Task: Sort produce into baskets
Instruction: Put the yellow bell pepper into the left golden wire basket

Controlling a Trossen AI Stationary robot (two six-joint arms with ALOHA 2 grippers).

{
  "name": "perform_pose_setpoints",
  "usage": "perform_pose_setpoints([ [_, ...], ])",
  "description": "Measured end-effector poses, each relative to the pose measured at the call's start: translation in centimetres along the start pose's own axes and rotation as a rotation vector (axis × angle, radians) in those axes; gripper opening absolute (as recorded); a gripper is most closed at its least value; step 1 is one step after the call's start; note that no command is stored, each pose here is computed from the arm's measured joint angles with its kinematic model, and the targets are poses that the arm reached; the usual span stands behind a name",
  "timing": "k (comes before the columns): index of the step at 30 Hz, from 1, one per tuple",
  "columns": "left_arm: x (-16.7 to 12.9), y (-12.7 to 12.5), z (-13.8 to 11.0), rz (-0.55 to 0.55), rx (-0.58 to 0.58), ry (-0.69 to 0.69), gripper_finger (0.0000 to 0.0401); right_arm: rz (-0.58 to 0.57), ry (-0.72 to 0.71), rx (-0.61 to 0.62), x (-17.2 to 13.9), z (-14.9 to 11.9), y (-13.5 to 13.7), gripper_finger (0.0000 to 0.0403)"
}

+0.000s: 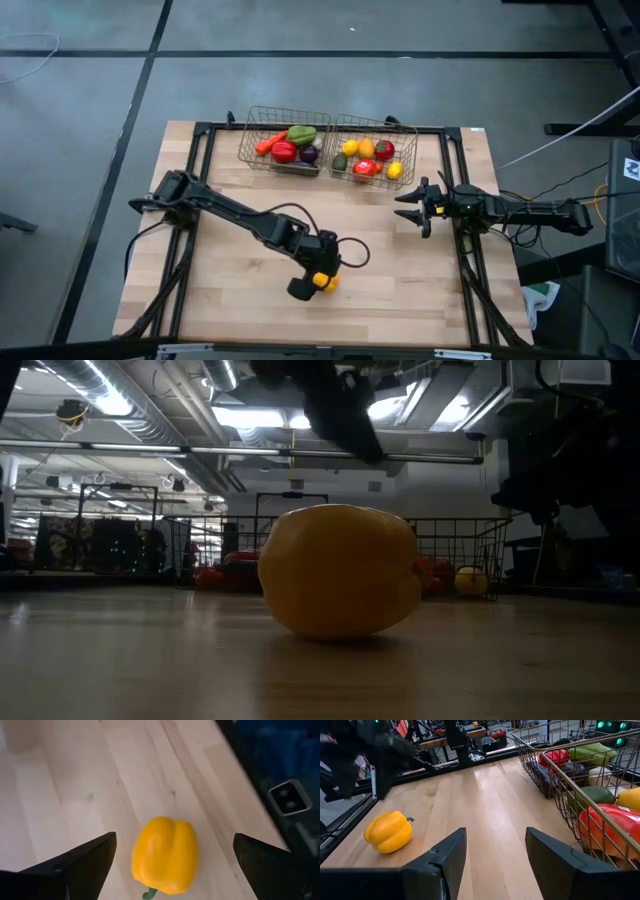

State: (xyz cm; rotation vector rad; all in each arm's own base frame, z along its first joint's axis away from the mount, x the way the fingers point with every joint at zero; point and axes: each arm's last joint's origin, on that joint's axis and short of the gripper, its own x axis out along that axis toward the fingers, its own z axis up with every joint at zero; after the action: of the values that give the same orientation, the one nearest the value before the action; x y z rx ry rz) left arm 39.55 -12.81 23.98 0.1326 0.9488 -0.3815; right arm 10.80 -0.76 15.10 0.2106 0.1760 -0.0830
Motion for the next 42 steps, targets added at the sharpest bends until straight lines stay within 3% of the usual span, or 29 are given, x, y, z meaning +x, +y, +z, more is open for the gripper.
perform_pose_setpoints([
  [10, 3.6, 0.3, -1.3, 0.014, 0.046, 0.099, 0.0400, 0.000, 0.000, 0.000, 0.0, 0.0, 0.0, 0.0204],
  [42, 6.8, -1.4, -2.9, 0.044, 0.227, 0.212, 0.0400, 0.003, -0.011, 0.000, 0.0, 0.1, 0.0, 0.0204],
])
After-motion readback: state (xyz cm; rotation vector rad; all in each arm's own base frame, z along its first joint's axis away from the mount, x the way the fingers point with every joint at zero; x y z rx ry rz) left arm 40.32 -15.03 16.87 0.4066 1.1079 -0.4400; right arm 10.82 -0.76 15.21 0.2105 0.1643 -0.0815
